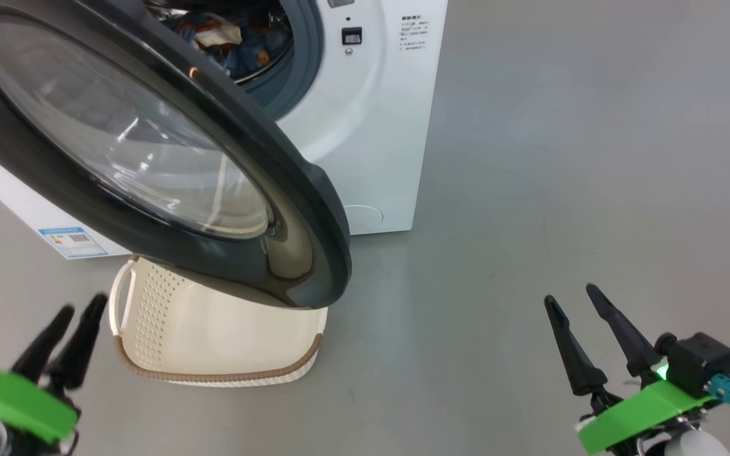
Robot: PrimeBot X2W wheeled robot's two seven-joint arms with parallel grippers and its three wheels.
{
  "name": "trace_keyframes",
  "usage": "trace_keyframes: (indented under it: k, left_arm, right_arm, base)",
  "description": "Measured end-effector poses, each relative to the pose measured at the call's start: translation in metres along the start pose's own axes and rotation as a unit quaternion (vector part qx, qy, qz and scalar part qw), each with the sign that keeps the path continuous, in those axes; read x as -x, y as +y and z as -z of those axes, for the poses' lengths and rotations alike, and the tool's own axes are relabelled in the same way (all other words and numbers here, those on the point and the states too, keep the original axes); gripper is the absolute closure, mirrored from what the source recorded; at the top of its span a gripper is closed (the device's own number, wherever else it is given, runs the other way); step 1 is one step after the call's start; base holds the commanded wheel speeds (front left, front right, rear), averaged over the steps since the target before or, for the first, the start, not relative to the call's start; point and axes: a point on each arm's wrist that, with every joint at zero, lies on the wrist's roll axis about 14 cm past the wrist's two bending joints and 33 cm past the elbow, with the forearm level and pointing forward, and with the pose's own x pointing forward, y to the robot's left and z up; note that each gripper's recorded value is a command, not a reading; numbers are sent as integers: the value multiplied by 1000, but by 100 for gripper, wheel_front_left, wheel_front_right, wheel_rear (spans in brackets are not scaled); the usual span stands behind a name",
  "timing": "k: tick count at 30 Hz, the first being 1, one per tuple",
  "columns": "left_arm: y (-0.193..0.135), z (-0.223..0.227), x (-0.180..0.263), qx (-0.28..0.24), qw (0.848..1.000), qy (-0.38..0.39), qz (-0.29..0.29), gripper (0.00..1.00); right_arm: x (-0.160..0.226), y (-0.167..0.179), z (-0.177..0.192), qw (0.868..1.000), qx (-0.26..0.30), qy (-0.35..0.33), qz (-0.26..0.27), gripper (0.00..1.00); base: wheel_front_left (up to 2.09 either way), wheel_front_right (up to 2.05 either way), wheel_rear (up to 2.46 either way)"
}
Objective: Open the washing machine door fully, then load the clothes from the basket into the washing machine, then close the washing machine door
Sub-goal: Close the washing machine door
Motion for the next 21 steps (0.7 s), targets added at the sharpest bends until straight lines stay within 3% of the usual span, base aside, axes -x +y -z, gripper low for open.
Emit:
trace_keyframes:
  k: [11,15,21]
  left_arm:
    - [41,28,24,-27,997,-29,-70,0]
    - [44,13,21,-56,992,-73,-83,0]
    - [45,27,27,-115,984,-86,-107,0]
  right_arm:
    - [10,-13,2,1000,8,7,16,0]
    - [12,-20,0,1000,10,4,26,0]
    - [20,-28,-5,999,11,-1,42,0]
  base:
    - [0,0,0]
    - [0,0,0]
    - [0,0,0]
